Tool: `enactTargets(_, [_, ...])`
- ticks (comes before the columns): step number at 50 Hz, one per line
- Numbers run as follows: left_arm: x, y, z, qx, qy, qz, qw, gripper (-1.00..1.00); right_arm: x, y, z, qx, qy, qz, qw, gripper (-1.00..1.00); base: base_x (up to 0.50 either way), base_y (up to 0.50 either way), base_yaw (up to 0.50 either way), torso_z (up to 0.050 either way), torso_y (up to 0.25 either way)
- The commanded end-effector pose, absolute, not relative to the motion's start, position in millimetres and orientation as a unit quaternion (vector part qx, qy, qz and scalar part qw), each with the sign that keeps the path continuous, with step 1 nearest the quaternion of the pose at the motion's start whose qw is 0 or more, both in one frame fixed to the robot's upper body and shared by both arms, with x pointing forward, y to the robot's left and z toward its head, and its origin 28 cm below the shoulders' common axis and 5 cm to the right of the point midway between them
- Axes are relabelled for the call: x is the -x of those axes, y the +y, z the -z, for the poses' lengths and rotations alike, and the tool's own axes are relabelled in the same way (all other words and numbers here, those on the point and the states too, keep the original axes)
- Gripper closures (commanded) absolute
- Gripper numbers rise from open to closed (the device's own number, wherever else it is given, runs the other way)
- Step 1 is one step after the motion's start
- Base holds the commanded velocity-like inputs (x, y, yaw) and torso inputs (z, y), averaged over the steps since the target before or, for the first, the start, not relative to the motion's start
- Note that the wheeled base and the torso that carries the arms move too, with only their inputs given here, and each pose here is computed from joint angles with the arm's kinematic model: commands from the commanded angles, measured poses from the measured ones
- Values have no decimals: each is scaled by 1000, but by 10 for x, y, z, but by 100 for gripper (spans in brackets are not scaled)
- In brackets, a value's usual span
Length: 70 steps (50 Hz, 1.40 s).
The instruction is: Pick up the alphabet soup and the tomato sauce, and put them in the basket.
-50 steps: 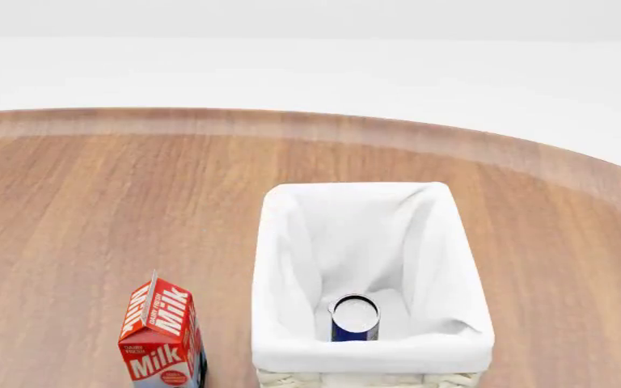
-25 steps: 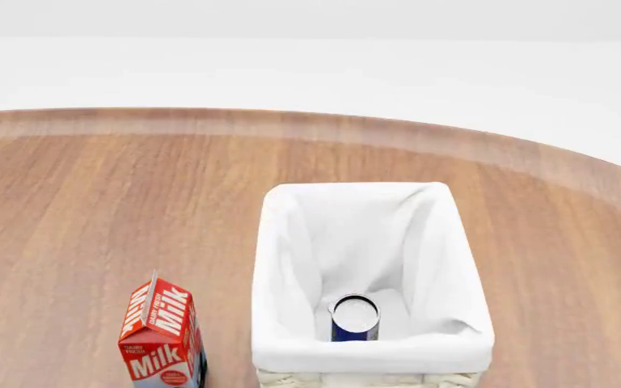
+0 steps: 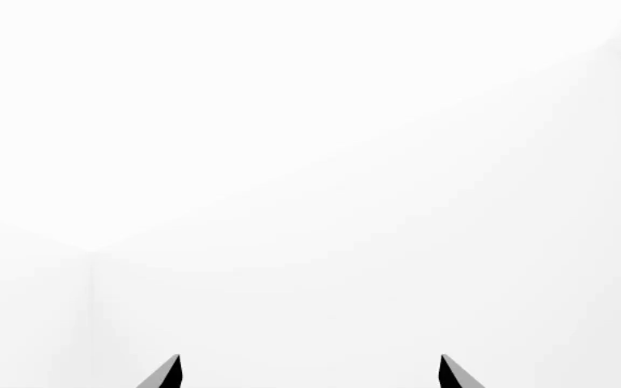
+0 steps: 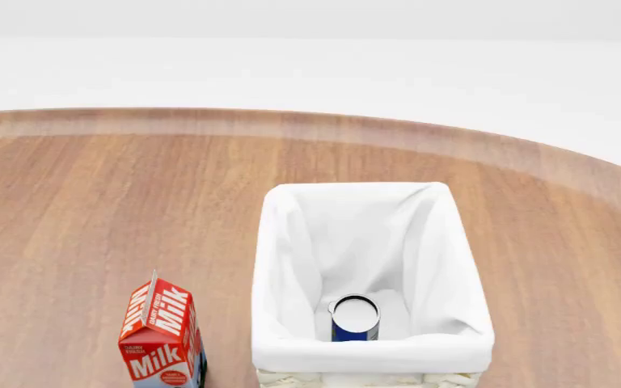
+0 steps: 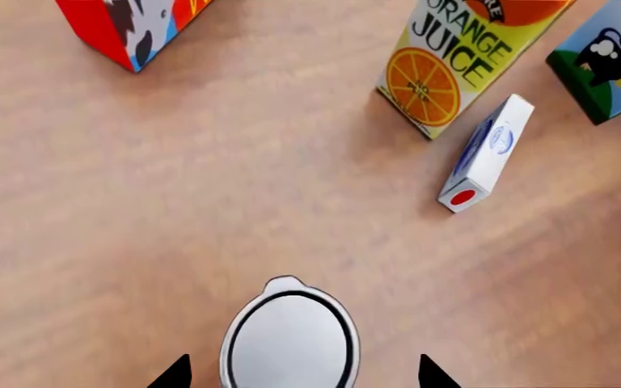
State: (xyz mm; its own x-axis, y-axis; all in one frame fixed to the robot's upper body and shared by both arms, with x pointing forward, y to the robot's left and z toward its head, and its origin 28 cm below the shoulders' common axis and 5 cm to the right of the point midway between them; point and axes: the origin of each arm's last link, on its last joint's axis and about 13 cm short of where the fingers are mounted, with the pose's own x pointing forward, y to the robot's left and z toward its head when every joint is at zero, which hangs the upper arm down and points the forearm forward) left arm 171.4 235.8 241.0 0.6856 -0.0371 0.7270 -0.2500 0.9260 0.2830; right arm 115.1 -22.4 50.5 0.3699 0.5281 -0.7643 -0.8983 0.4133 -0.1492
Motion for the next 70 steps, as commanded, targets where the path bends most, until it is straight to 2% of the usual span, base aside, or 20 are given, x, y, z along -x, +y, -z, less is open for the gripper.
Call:
enactTargets(1, [-1710,2363,-2406,-183,-392,-60,899,-100,-1143,-230,-426,291,322,-456,777,-100,0,0,0,0,0])
enactTargets(70, [-1706,2359,-2395,-182,-392,-58,900,-100,-1190,-195,-75,289,324,-447,782,-100,0,0,0,0,0])
